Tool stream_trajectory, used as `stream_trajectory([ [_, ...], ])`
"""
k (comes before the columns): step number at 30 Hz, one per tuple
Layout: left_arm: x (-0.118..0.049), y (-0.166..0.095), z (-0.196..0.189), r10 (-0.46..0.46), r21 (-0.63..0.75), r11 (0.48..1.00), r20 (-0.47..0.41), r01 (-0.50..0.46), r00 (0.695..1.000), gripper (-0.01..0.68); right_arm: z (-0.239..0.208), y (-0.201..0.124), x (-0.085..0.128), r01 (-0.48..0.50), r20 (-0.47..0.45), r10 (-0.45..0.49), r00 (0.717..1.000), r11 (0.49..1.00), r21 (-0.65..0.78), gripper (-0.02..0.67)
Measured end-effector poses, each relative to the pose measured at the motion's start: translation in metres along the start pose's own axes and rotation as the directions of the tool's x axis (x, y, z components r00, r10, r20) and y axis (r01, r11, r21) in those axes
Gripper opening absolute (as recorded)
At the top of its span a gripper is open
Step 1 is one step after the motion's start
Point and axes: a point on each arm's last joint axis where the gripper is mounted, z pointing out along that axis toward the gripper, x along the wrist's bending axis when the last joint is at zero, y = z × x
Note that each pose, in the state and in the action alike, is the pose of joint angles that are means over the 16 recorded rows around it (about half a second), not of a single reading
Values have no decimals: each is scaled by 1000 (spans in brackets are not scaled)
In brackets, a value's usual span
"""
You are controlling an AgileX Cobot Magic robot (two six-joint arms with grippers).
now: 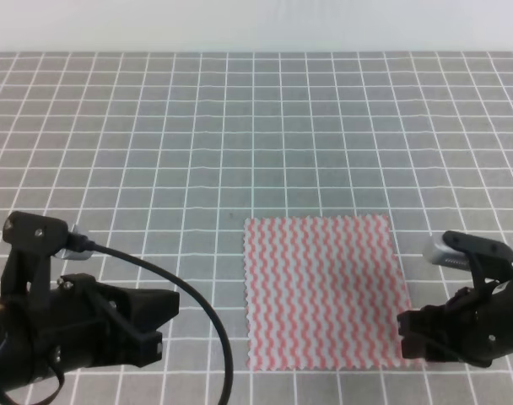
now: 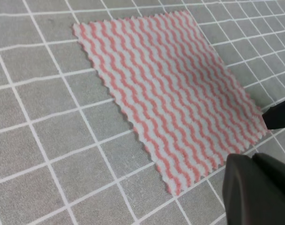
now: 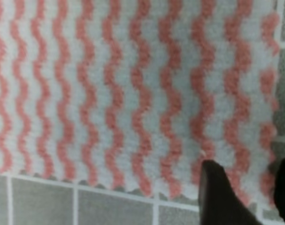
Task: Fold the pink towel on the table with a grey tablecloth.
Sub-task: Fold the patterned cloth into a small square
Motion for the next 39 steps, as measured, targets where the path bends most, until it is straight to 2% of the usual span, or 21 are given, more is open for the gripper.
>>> stream_trajectory([
  [11, 0, 0, 0, 1, 0, 1000, -1, -1, 1000, 0, 5, 1, -2, -16, 4, 16, 1000, 1000, 8, 215],
  [27, 0, 0, 0, 3, 0, 1000, -1, -3, 1000, 0, 0, 3, 0, 15, 6, -15, 1000, 1000, 8, 12],
  [32, 0, 0, 0, 19, 1, 1000, -1, -19, 1000, 0, -7, 8, 6, 21, -12, -22, 1000, 1000, -18, -9],
  [39, -1, -1, 1, 92, 9, 996, 16, -92, 996, 0, -19, 20, 15, 17, -42, -20, 999, 996, -87, -14],
])
